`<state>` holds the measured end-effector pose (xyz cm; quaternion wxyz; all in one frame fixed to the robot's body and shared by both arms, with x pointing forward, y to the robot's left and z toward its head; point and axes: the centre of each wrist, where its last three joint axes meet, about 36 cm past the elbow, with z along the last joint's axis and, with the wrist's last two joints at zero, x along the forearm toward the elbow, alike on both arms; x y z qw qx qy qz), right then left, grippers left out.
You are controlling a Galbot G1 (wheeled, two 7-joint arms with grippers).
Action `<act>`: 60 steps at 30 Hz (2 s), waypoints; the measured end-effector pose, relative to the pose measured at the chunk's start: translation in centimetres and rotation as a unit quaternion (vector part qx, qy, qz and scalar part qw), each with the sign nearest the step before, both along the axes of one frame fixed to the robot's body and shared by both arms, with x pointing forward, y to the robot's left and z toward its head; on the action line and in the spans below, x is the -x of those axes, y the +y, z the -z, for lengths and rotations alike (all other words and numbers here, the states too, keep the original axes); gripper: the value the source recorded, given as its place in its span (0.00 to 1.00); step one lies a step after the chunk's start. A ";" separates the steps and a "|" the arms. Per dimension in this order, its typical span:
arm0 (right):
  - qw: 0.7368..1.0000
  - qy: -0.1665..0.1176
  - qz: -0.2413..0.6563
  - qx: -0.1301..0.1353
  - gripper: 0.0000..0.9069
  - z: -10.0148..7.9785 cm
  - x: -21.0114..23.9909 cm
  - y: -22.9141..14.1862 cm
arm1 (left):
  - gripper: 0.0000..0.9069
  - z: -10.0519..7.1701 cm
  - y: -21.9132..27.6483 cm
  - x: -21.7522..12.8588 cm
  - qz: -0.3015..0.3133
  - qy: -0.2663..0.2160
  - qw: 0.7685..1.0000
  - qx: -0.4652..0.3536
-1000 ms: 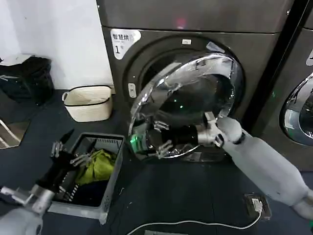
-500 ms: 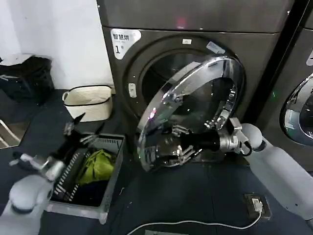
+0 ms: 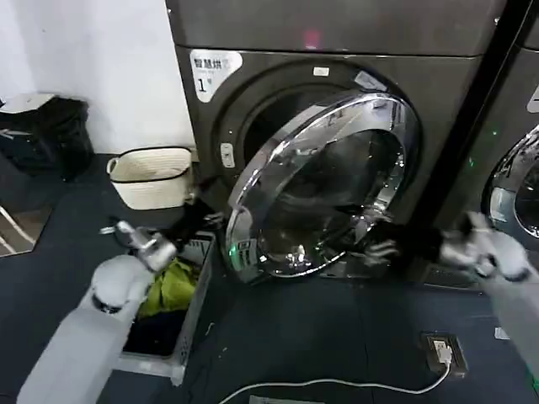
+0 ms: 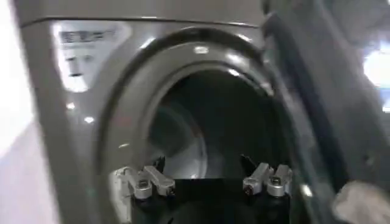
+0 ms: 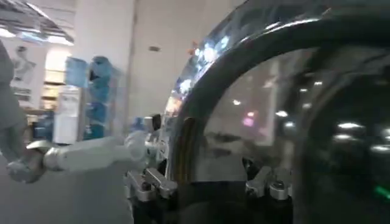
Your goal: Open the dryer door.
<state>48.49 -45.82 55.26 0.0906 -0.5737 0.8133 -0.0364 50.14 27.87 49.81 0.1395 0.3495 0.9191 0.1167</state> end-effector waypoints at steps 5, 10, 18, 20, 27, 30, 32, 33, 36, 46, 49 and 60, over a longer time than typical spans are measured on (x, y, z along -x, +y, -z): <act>0.998 -0.014 0.066 -0.008 1.00 -1.4 3.8 -4.2 | 1.00 0.3 -1.4 1.0 0.053 -0.005 0.998 -0.014; 0.992 -0.036 0.124 0.000 1.00 -2.1 8.2 -8.1 | 1.00 -0.1 -3.0 1.6 0.101 -0.018 0.994 -0.028; 0.955 -0.080 0.285 0.024 1.00 -1.3 18.3 -14.6 | 1.00 0.0 -7.0 1.4 0.161 -0.027 0.986 -0.029; 0.936 -0.098 0.335 0.039 1.00 -1.1 21.5 -15.9 | 1.00 0.2 -8.4 1.2 0.179 -0.026 0.983 -0.028; 0.847 -0.159 0.502 0.068 1.00 -1.1 33.3 -17.5 | 1.00 1.1 -13.2 0.4 0.228 -0.020 0.973 -0.025; 0.801 -0.176 0.566 0.086 1.00 -1.4 37.7 -16.8 | 1.00 1.1 -15.1 0.4 0.245 -0.020 0.969 -0.026; 0.758 -0.182 0.619 0.098 1.00 -1.5 40.7 -15.8 | 1.00 1.2 -16.3 0.4 0.256 -0.021 0.966 -0.028; 0.736 -0.180 0.645 0.103 1.00 -1.5 42.0 -15.3 | 1.00 1.2 -16.9 0.4 0.262 -0.022 0.964 -0.028; 0.642 -0.165 0.737 0.129 1.00 -1.6 46.4 -13.8 | 1.00 1.4 -18.9 0.6 0.279 -0.021 0.960 -0.028; 0.258 -0.118 0.943 0.176 1.00 -1.0 59.3 -10.7 | 1.00 2.3 -25.7 1.1 0.311 -0.013 0.950 -0.025; 0.134 -0.100 0.969 0.183 1.00 -0.2 61.3 -9.7 | 1.00 2.6 -27.8 0.8 0.306 -0.007 0.952 -0.025; -0.096 -0.100 0.965 0.223 1.00 0.2 65.0 -8.5 | 1.00 3.0 -33.7 -0.8 0.297 0.007 0.955 -0.020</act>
